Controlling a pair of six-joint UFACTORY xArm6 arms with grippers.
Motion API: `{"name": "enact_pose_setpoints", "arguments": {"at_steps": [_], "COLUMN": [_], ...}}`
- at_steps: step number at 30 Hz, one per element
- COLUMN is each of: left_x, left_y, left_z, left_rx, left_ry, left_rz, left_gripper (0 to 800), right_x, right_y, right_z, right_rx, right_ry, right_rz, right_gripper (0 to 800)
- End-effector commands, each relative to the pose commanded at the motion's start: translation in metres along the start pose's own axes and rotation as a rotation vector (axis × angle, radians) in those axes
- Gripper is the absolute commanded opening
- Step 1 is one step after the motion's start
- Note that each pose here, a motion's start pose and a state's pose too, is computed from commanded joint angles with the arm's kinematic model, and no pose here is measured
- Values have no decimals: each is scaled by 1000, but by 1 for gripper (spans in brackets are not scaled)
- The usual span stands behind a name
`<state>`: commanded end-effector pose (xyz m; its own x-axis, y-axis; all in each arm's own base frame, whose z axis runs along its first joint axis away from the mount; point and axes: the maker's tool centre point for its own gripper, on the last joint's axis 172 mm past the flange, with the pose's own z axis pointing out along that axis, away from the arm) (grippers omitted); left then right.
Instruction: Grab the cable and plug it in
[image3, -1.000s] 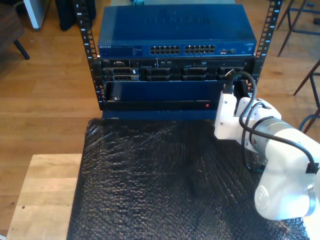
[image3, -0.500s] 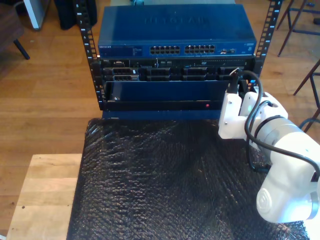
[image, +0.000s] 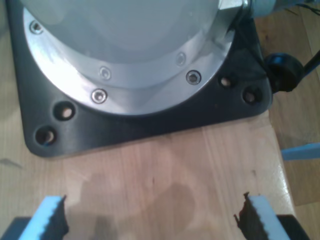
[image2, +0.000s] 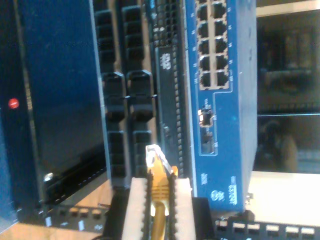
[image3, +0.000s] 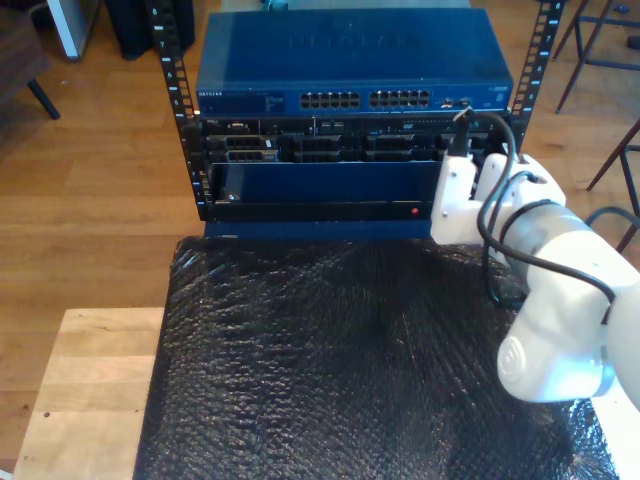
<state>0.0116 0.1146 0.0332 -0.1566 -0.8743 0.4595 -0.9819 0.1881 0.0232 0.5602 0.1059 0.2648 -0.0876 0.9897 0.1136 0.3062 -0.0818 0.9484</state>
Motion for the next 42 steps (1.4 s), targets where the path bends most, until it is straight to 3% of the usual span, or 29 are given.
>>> {"name": "enact_pose_setpoints", "arguments": {"at_steps": [19, 42], "left_x": [0, 0], "left_y": [0, 0], "left_z": [0, 0], "left_rx": [0, 0], "left_ry": [0, -2], "left_rz": [0, 0], "left_gripper": [800, 800], "right_x": [1, -3], "right_y": [33, 25], "right_z": [-3, -28], "right_rx": [-163, -271], "right_ry": [6, 3], "right_rz": [-6, -15], "right_gripper": [0, 0]}}
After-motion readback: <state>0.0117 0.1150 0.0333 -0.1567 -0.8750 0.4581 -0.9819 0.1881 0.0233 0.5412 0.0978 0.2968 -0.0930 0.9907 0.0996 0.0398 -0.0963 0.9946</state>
